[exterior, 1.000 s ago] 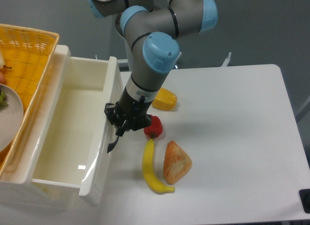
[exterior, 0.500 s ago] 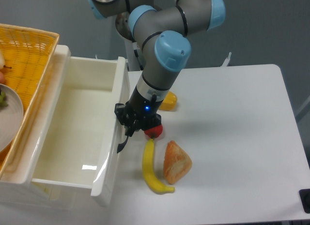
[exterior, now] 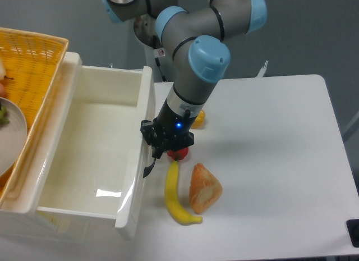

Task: Slide the top white drawer open
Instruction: 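Pull the handle outward, sliding the upper drawer open, then release the drawer handle by opening the gripper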

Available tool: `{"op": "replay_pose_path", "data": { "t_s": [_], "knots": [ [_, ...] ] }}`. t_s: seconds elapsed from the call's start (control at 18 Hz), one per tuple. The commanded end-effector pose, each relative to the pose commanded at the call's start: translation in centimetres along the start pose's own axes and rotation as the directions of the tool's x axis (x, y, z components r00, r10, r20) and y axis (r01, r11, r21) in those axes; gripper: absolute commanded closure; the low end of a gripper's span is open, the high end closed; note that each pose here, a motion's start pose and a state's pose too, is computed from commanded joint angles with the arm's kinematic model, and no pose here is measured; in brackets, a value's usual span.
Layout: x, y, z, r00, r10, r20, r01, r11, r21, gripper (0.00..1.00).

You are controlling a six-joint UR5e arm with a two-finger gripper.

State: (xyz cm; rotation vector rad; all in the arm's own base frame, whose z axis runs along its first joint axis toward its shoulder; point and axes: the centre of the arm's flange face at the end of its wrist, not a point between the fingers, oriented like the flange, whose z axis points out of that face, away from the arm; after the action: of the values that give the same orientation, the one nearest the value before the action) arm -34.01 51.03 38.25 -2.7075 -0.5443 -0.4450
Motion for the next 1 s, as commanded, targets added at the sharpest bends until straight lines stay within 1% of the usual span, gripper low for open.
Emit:
{"op": "replay_pose_path", "data": {
  "t_s": [0.22, 0.39, 0.78, 1.0],
  "knots": [
    [-0.4, 0.0, -0.2, 1.000, -0.006, 0.001, 0.006, 1.000, 0.005, 0.71],
    [-1.0, 0.1, -0.4, 1.000, -0.015, 0.004, 0.015, 1.000, 0.006, 0.61],
    [-2.2, 0.0, -0.9, 1.000, -0.029, 0.010, 0.029, 0.999, 0.018, 0.58],
    [-2.4, -0.1, -1.1, 0.999, -0.031, 0.012, 0.031, 0.999, 0.020, 0.55]
  ]
}}
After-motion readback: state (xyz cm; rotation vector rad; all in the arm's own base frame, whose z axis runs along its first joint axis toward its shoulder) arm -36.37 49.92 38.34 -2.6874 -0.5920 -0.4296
